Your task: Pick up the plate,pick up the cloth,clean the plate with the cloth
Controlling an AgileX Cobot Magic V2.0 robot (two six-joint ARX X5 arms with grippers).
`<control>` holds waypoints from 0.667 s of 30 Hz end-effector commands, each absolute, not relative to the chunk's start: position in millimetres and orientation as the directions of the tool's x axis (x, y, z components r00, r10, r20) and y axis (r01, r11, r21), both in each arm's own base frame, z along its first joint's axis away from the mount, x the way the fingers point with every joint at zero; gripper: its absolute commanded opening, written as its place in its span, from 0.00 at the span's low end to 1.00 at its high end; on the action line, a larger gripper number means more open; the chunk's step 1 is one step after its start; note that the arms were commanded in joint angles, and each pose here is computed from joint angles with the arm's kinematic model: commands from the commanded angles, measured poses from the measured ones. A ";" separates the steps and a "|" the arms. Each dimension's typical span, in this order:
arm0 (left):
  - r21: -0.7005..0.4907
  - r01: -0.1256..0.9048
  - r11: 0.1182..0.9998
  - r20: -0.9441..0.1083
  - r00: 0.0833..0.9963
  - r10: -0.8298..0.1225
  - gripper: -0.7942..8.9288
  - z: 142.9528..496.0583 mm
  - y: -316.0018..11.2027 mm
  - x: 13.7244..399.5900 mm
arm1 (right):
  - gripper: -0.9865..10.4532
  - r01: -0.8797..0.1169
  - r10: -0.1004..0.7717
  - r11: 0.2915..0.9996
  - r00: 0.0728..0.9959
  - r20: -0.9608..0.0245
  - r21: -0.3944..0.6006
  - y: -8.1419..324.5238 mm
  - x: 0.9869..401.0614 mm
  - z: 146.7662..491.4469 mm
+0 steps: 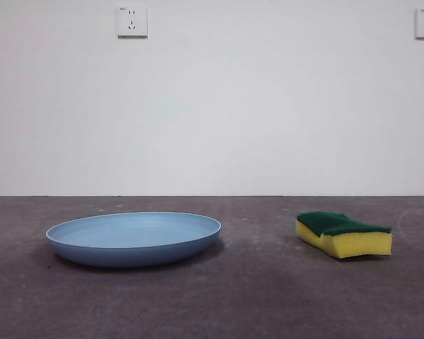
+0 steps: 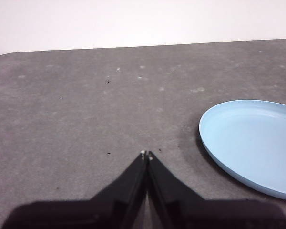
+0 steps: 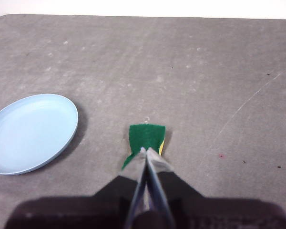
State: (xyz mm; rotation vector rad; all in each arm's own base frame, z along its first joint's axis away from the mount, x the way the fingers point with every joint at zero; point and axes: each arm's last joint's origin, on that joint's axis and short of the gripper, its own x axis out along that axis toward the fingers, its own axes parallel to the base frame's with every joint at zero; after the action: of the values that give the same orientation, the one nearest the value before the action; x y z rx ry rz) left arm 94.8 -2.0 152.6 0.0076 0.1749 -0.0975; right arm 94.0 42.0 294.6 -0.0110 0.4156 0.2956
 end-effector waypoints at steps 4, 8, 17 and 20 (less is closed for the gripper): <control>0.001 0.094 0.996 -0.184 0.979 -0.092 0.08 148.2 -1.7 95.4 | 0.09 -0.280 0.279 0.958 0.872 -0.402 0.057 42.2 94.2 292.7; 0.001 0.094 0.996 -0.184 0.979 -0.092 0.08 148.2 -1.7 95.4 | 0.09 -0.280 0.279 0.958 0.872 -0.402 0.057 42.2 94.2 292.7; 0.001 0.094 0.996 -0.184 0.979 -0.092 0.08 148.2 -1.7 95.4 | 0.09 -0.269 0.268 0.962 0.879 -0.394 0.055 40.1 91.7 293.3; 0.001 0.094 0.996 -0.184 0.979 -0.092 0.08 148.2 -1.7 95.4 | 0.09 -0.246 0.233 0.969 0.896 -0.378 0.014 36.2 90.1 294.5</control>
State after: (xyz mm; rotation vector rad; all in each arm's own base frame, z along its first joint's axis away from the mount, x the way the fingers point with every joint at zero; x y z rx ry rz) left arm 94.8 -2.0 152.6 0.0076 0.1749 -0.0979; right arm 90.2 37.5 295.6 -0.0162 0.3985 0.2602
